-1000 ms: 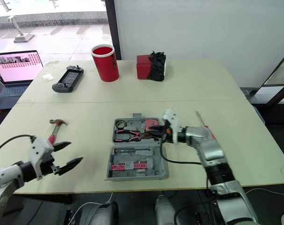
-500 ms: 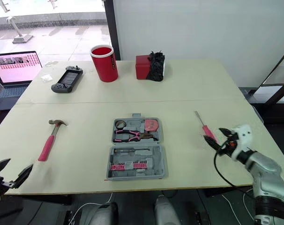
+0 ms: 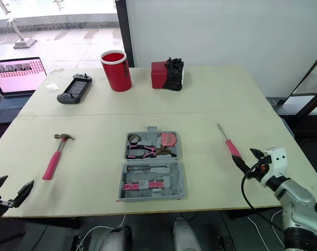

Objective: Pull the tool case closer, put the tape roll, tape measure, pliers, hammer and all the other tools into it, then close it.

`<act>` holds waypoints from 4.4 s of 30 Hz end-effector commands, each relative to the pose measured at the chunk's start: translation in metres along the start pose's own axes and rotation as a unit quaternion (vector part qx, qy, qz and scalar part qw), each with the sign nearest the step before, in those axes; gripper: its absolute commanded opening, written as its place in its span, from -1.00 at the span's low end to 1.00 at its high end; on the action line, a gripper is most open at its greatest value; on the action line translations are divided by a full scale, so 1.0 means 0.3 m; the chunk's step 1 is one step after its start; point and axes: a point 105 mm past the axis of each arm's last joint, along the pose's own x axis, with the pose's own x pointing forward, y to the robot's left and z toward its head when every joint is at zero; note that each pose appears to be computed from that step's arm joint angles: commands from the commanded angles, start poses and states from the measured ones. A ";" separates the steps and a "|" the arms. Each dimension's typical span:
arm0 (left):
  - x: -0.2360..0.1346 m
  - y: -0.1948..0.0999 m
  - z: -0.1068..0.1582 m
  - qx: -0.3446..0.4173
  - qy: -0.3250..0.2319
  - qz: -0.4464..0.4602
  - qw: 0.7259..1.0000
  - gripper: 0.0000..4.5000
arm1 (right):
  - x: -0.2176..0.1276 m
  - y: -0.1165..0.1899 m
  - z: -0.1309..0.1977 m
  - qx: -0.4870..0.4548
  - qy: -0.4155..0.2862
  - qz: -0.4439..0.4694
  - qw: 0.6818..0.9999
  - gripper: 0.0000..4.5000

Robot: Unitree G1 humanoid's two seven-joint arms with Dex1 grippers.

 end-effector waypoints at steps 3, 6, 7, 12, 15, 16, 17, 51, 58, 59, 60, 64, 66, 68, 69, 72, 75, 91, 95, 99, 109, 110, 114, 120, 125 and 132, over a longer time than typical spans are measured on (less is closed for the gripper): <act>0.023 -0.035 0.069 0.007 -0.025 -0.014 1.000 1.00 | 0.070 0.136 0.133 -0.036 -0.042 0.105 0.993 0.99; 0.042 -0.061 0.069 -0.007 -0.016 -0.019 1.000 1.00 | 0.108 0.256 0.171 -0.041 -0.026 0.193 0.980 0.99; 0.045 -0.087 0.059 -0.013 -0.010 -0.027 1.000 1.00 | 0.122 0.330 0.192 -0.040 -0.014 0.246 0.968 0.99; 0.043 -0.151 0.036 -0.050 -0.001 -0.004 0.999 1.00 | 0.152 0.565 0.315 -0.033 0.005 0.389 0.920 0.99; 0.038 -0.165 0.052 -0.065 -0.011 0.023 0.998 1.00 | 0.149 0.644 0.359 -0.061 0.018 0.440 0.896 0.99; 0.038 -0.175 0.054 -0.060 -0.007 0.028 0.998 1.00 | 0.146 0.673 0.375 -0.072 0.021 0.460 0.885 0.99; 0.037 -0.182 0.054 -0.056 -0.003 0.033 0.998 1.00 | 0.142 0.691 0.385 -0.079 0.023 0.473 0.877 0.99; 0.591 -0.096 0.107 -0.062 0.095 0.033 0.993 1.00 | 0.229 0.791 0.551 -0.161 -0.025 0.455 0.875 0.99; 0.598 -0.123 0.079 -0.084 0.096 0.002 0.992 0.77 | 0.228 0.803 0.553 -0.158 -0.025 0.453 0.877 1.00; 0.599 -0.129 0.075 -0.083 0.098 -0.004 0.992 0.70 | 0.228 0.806 0.552 -0.160 -0.024 0.453 0.877 1.00; 0.601 -0.131 0.072 -0.081 0.100 -0.007 0.992 0.44 | 0.229 0.808 0.552 -0.162 -0.024 0.453 0.877 1.00; 0.608 -0.131 0.066 -0.077 0.107 -0.010 0.991 -0.36 | 0.233 0.809 0.555 -0.162 -0.023 0.449 0.878 1.00; 0.611 -0.131 0.068 -0.075 0.106 -0.012 0.991 -0.81 | 0.234 0.808 0.556 -0.164 -0.021 0.448 0.879 1.00; 0.613 -0.126 0.076 -0.075 0.103 -0.011 0.992 -0.98 | 0.234 0.806 0.555 -0.166 -0.020 0.447 0.879 1.00; 0.613 -0.122 0.082 -0.075 0.100 -0.010 0.992 -0.98 | 0.235 0.805 0.553 -0.166 -0.018 0.446 0.880 1.00; 0.613 -0.112 0.115 -0.068 0.086 -0.012 0.994 -0.98 | 0.237 0.798 0.552 -0.168 -0.016 0.441 0.881 1.00; 0.616 -0.124 0.177 -0.056 0.058 -0.034 0.996 -0.98 | 0.236 0.786 0.554 -0.169 -0.016 0.438 0.883 1.00; 0.442 -0.515 0.503 0.139 0.073 -0.447 0.881 -0.98 | 0.175 0.603 0.522 -0.208 0.036 0.397 0.893 1.00; 0.391 -0.653 0.513 0.194 0.117 -0.532 0.816 -0.98 | 0.126 0.542 0.468 -0.226 0.080 0.377 0.895 1.00; 0.396 -0.783 0.526 0.231 0.128 -0.551 0.792 -0.98 | 0.093 0.528 0.432 -0.226 0.103 0.366 0.897 1.00; 0.367 -1.084 0.571 0.290 0.093 -0.625 0.719 -0.98 | 0.010 0.542 0.380 -0.223 0.141 0.363 0.893 1.00; 0.362 -1.106 0.568 0.290 0.092 -0.632 0.713 -0.98 | 0.004 0.540 0.376 -0.223 0.145 0.361 0.894 1.00; 0.353 -1.167 0.542 0.293 0.099 -0.645 0.698 -0.98 | -0.013 0.536 0.357 -0.221 0.158 0.355 0.895 1.00; 0.372 -1.199 0.477 0.293 0.125 -0.636 0.703 -0.98 | -0.015 0.522 0.344 -0.205 0.169 0.330 0.906 1.00; 0.396 -1.189 0.415 0.332 0.135 -0.613 0.704 -0.98 | -0.016 0.512 0.334 -0.205 0.181 0.326 0.905 1.00; 0.381 -1.222 0.393 0.316 0.132 -0.616 0.709 -0.98 | -0.008 0.493 0.322 -0.210 0.195 0.316 0.905 1.00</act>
